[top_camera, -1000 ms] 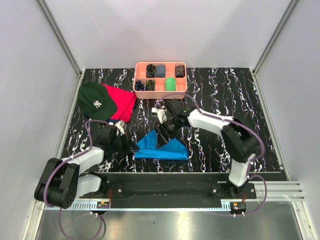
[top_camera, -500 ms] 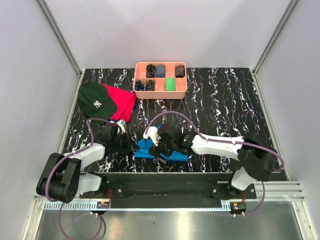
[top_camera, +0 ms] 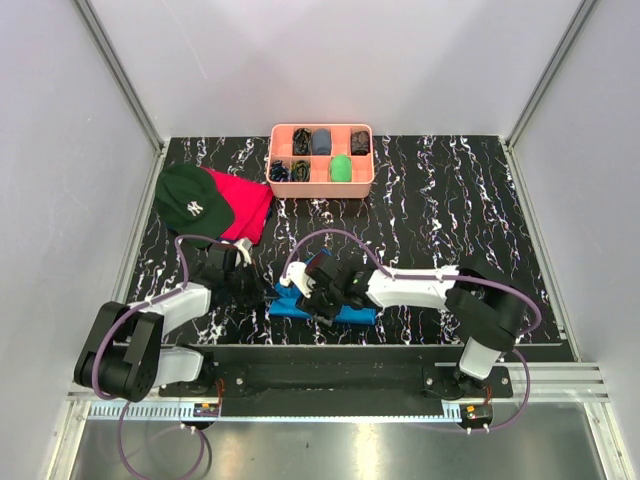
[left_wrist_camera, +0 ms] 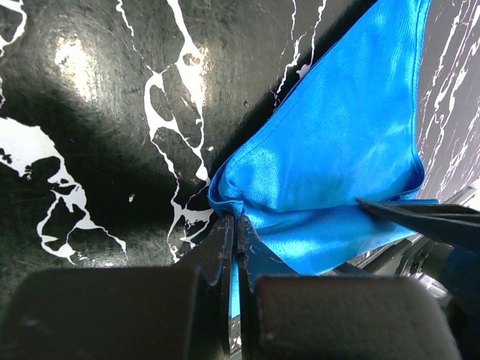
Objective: Fold the napkin, place the utensils inside, and roll it up
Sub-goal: Roll the napkin with the utensil
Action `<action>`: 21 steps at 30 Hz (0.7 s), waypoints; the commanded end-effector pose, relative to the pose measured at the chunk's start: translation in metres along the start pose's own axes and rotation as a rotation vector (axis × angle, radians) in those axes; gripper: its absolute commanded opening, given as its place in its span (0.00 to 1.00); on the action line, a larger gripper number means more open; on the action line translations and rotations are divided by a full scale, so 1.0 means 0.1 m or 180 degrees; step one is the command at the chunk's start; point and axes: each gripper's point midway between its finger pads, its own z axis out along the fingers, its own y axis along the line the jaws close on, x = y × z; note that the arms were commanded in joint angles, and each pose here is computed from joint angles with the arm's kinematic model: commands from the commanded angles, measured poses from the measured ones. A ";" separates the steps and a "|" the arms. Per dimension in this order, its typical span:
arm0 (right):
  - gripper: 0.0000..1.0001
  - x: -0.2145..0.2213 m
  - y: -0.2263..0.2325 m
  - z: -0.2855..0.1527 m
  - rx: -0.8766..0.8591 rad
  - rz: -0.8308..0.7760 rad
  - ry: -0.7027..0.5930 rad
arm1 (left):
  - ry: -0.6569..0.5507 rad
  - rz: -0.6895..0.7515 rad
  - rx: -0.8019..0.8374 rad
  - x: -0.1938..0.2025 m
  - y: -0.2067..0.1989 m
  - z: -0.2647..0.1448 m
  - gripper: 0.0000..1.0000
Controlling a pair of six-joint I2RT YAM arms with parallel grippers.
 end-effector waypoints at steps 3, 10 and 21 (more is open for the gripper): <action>0.47 0.03 -0.10 0.11 0.0172 -0.0015 0.0160 | 0.0032 0.0078 -0.0037 -0.01 0.01 0.01 0.00; 0.29 0.10 0.10 0.13 -0.0334 0.0252 0.0296 | -0.0076 0.0117 0.0006 -0.10 -0.06 -0.03 0.11; 0.23 0.19 0.22 0.06 -0.1402 0.1108 0.0354 | -0.0657 0.0239 -0.0286 -0.37 0.00 -0.31 0.69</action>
